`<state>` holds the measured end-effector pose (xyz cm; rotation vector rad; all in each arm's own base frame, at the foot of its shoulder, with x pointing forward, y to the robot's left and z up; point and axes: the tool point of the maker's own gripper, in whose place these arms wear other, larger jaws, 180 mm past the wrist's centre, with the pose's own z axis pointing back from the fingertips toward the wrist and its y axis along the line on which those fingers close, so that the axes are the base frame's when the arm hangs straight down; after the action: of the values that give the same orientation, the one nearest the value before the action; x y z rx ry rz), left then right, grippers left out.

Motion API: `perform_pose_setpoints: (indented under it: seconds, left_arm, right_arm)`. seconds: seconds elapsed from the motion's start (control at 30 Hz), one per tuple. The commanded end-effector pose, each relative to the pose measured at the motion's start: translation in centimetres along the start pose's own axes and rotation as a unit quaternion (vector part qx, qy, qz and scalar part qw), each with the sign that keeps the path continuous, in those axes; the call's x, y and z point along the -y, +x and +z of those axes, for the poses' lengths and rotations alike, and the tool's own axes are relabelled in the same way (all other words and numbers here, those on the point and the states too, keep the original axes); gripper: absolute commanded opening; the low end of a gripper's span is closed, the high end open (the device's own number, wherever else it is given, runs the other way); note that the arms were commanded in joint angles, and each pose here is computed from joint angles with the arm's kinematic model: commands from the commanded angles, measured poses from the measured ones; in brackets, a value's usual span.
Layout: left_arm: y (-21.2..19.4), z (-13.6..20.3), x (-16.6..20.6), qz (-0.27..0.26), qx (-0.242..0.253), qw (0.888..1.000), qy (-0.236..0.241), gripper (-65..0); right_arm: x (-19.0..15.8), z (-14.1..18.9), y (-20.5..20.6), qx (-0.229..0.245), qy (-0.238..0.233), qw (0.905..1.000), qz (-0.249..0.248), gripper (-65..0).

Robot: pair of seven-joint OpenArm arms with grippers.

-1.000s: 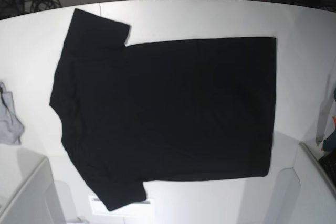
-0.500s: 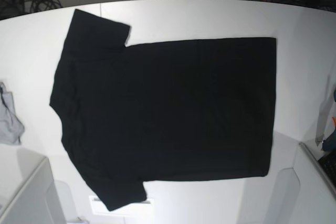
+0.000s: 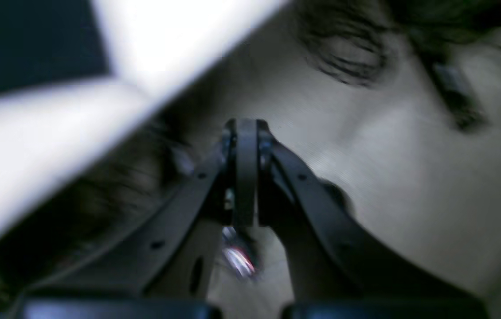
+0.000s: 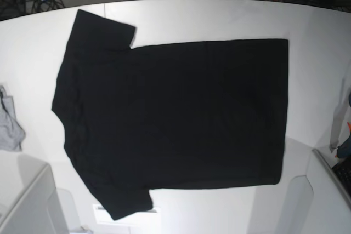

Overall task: Fold the T-shirt properly
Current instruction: 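Lower both grippers and grasp the shirt's shoulder corners at the collar edge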

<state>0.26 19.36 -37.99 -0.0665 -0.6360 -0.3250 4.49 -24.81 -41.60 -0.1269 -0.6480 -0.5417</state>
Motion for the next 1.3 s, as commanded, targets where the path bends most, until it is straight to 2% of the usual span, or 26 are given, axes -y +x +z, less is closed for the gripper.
perform_pose_setpoints:
  seconds: [0.0,0.07,0.2,0.23,0.33,0.37,0.47,0.57,0.63,0.7,0.77,0.8,0.87,0.93,1.0,1.1,1.17,1.27]
  left_arm:
    - [-0.3,0.4,-0.3,0.002,-0.007,1.0,0.005,-65.0]
    - [1.5,-0.6,-2.3,0.014,0.022,0.999,0.03,-65.0]
    - [3.8,-1.4,-7.0,0.11,0.063,0.988,0.085,-65.0]
    - [4.2,-1.4,-7.9,0.139,0.074,0.983,0.09,-65.0]
    - [6.0,-0.6,-10.4,0.196,0.114,0.97,0.09,-65.0]
    - [6.6,-0.2,-11.3,0.207,0.128,0.965,0.093,-65.0]
    - [7.1,0.6,-12.7,0.217,0.149,0.96,0.097,-65.0]
    - [6.1,1.1,-15.4,0.228,0.157,0.95,0.143,-65.0]
    - [5.0,1.2,-16.5,0.239,0.153,0.945,0.162,-65.0]
    - [4.3,0.9,-16.7,0.247,0.149,0.944,0.161,-65.0]
    - [3.3,0.5,-16.5,0.253,0.125,0.947,0.153,-65.0]
    - [3.2,0.1,-16.3,0.255,0.116,0.949,0.146,-59.4]
    - [2.8,-0.1,-16.6,0.259,0.09,0.951,0.142,-43.1]
    - [2.5,-0.1,-16.7,0.273,0.083,0.948,0.143,-32.4]
    - [3.0,0.3,-17.0,0.278,0.098,0.945,0.14,-30.1]
    - [4.0,0.5,-16.9,0.275,0.117,0.947,0.121,-31.8]
    - [4.1,0.4,-17.0,0.271,0.103,0.951,0.111,-32.1]
    - [3.7,0.0,-17.7,0.287,0.077,0.948,0.118,-31.4]
  right_arm:
    - [-0.7,0.2,2.2,0.027,0.014,0.9995,-0.004,-65.0]
    - [-2.2,-0.1,4.1,0.041,0.039,0.9981,-0.026,-65.0]
    - [-4.7,-1.5,6.8,0.034,0.102,0.992,-0.067,-65.0]
    - [-5.5,-1.6,7.0,0.025,0.122,0.9886,-0.084,-59.1]
    - [-7.4,-1.7,8.1,0.018,0.174,0.9752,-0.135,-34.1]
    - [-7.7,-1.9,8.5,0.018,0.186,0.9713,-0.147,-29.0]
    - [-7.7,-3.1,9.4,0.017,0.198,0.9667,-0.161,-29.3]
    - [-7.1,-4.7,9.1,0.006,0.191,0.9673,-0.167,-29.1]
    - [-7.5,-5.1,8.9,0.002,0.21,0.9629,-0.17,-29.1]
    - [-7.7,-5.5,8.7,0.002,0.218,0.9624,-0.163,-29.1]
    - [-7.2,-6.1,8.3,-0.003,0.204,0.967,-0.152,-29.1]
    - [-7.0,-6.5,8.0,-0.005,0.198,0.9692,-0.147,-29.1]
    - [-6.4,-7.0,7.3,-0.013,0.185,0.9732,-0.136,-29.1]
    - [-6.1,-7.1,7.0,-0.016,0.176,0.9763,-0.126,-29.1]
    - [-5.8,-7.1,6.8,-0.017,0.17,0.9784,-0.116,-29.1]
    - [-5.9,-7.2,6.2,-0.025,0.168,0.9792,-0.111,-29.1]
    - [-6.0,-7.0,5.1,-0.042,0.17,0.9782,-0.112,-29.3]
    - [-7.5,-6.3,4.3,-0.055,0.211,0.972,-0.088,-29.6]
